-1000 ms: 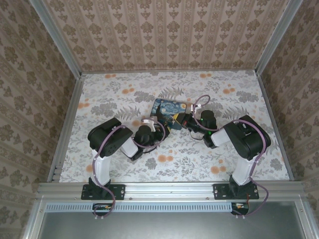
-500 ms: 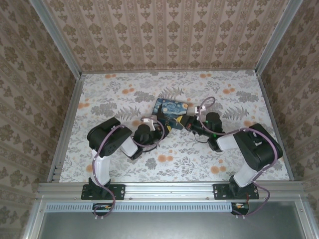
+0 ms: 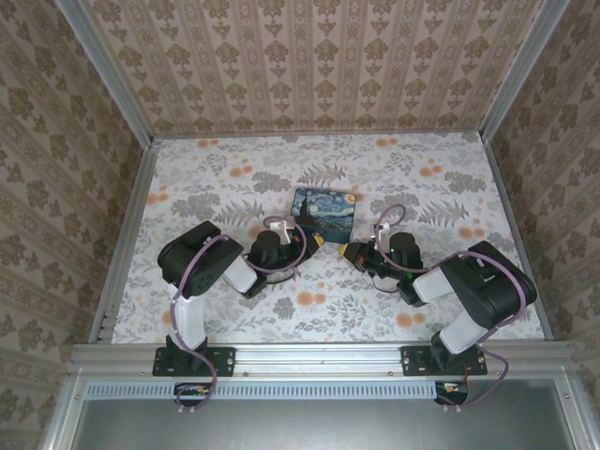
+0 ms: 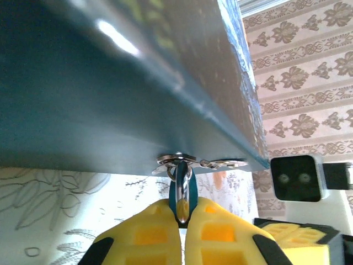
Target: Unlock the padlock with the key
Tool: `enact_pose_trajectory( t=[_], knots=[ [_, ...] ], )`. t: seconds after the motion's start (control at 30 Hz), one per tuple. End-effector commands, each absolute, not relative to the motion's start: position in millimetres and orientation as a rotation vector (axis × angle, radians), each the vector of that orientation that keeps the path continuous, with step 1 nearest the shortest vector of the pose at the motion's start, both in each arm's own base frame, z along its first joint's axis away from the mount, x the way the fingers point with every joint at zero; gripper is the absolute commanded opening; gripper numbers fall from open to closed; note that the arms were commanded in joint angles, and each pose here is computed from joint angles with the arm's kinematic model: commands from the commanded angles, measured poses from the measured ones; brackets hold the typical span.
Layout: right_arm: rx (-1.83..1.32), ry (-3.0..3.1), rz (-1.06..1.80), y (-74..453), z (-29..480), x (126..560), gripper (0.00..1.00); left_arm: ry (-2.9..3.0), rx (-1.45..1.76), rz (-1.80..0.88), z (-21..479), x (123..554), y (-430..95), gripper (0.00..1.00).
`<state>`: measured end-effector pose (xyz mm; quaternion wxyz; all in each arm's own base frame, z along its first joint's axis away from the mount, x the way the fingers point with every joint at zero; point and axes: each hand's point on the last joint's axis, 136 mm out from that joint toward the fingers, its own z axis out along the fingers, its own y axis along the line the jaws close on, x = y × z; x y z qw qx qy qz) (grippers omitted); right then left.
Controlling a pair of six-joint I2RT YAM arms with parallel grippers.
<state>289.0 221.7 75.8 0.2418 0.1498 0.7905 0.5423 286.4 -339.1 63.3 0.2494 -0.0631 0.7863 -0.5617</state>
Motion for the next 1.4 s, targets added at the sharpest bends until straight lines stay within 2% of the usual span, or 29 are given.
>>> enact_pose_trajectory(
  t=[0.0, 0.37, 1.37],
  knots=[
    [0.442, 2.133, 1.469, 222, 71, 293, 0.00, 2.051, -0.163, -1.640, 101, 289, -346, 0.00],
    [0.545, 2.106, 1.477, 221, 55, 304, 0.00, 2.048, -0.171, -1.671, 107, 285, -345, 0.00],
    [0.504, 2.065, 1.501, 234, 80, 326, 0.00, 2.060, -0.166, -1.670, 102, 284, -346, 0.00]
  ],
)
